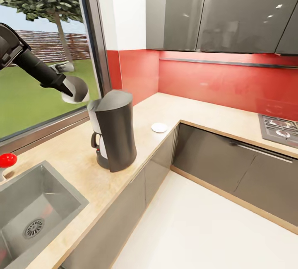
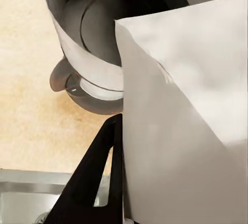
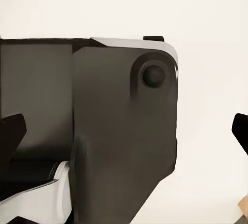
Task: Set up a coffee station on the kitchen countertop: keep the coffee maker on the countertop, move the bottle of coffee from the kitchen shelf to the counter next to the coffee maker, place a paper coffee filter on top of the coffee maker, put the saucer next to the coffee maker with the coffee cup on the saucer, and place the electric kettle next to the coffee maker.
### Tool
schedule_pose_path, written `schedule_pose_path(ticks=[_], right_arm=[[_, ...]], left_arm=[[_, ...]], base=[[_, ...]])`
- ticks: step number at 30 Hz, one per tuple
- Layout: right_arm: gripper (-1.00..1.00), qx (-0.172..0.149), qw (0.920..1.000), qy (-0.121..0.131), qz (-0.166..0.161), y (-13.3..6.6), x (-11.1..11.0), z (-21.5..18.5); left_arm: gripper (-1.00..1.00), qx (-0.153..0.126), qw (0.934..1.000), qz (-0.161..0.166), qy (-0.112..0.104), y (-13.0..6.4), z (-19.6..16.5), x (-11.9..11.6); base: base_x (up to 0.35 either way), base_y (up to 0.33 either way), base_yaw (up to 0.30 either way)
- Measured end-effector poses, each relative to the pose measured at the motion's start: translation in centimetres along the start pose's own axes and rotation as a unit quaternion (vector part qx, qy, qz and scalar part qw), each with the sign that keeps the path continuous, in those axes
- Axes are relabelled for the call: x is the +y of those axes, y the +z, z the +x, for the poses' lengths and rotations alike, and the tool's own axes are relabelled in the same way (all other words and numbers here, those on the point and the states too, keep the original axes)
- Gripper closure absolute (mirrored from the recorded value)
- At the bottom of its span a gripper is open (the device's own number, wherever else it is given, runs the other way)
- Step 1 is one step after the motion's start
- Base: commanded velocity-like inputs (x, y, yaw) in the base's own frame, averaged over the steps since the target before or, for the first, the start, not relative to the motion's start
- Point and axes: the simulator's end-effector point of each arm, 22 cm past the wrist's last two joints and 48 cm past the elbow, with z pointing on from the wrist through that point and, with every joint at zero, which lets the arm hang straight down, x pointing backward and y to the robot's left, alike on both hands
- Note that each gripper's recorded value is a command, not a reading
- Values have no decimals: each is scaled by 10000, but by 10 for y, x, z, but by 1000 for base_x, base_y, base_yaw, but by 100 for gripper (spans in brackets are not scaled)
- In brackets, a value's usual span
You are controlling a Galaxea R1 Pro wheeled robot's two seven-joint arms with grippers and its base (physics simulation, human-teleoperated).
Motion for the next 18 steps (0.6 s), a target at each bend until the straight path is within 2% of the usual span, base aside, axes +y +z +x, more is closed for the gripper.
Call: schedule_pose_path(ticks=[9,12,18], right_arm=[[-100,2,10000,0,0,0,0,0],[-100,2,10000,3,7,0,-1,0],[-100,3,10000,7,26,0,-4,0]], left_arm=[[100,22,10000,19,30,2,1,0],[100,176,9998,69,-7,19,12,1],[100,290,9995,114,-49,32,20,2]], base=[[121,2,0],[151,0,0],[80,0,0]])
